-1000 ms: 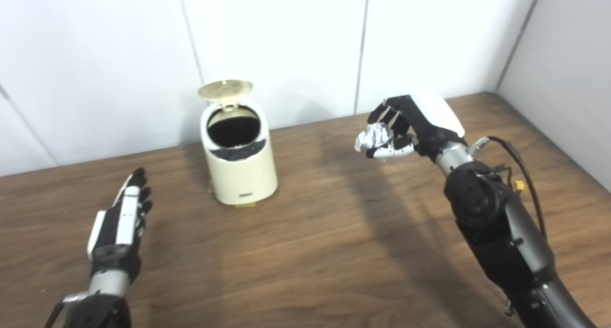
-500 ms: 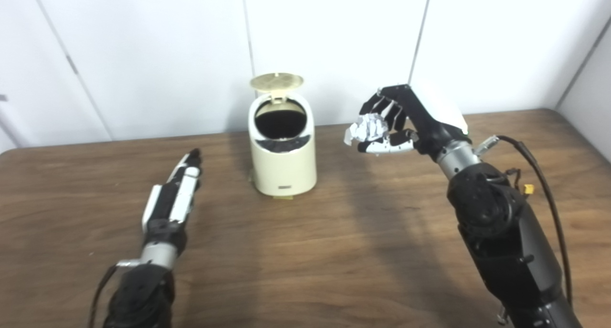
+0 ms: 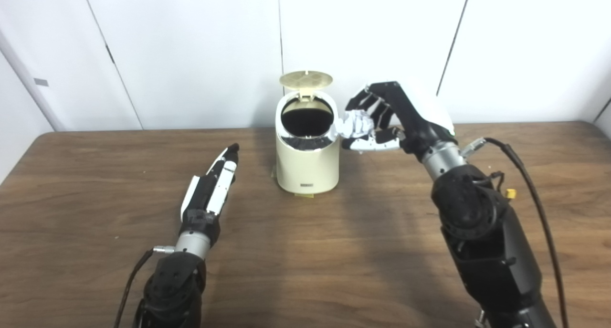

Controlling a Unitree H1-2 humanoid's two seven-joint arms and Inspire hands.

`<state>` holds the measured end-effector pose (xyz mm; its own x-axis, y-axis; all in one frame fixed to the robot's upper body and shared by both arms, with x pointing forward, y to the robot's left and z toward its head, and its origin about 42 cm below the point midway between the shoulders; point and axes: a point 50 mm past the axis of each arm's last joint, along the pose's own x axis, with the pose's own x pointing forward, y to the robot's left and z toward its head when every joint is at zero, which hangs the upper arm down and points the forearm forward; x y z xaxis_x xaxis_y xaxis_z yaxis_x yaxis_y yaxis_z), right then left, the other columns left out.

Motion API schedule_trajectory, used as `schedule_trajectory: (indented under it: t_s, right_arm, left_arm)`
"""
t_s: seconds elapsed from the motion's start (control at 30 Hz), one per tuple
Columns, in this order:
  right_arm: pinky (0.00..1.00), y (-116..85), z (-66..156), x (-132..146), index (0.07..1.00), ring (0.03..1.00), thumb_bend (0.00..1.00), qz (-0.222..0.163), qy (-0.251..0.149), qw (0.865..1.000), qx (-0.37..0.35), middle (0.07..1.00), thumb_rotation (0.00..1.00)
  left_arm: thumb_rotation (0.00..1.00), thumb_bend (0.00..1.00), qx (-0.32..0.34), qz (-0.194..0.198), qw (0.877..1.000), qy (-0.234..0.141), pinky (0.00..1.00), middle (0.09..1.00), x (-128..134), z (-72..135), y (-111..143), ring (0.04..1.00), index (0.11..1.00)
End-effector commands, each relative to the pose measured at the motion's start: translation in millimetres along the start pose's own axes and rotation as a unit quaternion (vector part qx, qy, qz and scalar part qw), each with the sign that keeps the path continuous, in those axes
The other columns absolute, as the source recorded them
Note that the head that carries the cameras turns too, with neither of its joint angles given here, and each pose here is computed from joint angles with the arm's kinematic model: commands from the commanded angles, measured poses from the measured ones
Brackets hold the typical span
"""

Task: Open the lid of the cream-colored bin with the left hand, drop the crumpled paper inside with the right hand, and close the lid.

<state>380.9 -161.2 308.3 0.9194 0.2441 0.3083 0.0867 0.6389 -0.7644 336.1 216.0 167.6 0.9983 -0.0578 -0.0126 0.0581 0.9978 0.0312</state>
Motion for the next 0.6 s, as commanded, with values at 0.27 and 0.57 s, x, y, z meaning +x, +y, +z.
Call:
schedule_trajectory:
  t_s: [0.27,0.57]
  right_arm:
    - [0.33,-6,19,28,0.511,0.381,0.5,-0.044,-0.045,0.998,0.012,0.492,0.0]
    - [0.31,5,19,48,0.542,0.377,0.49,-0.041,-0.041,0.998,0.013,0.489,0.0]
  left_arm:
    - [0.82,0.46,0.012,0.0,0.999,-0.031,1.0,0.972,6,11,-1,1.0,0.987]
    - [0.82,0.46,0.014,-0.005,0.999,-0.034,1.0,0.979,7,11,-3,1.0,0.984]
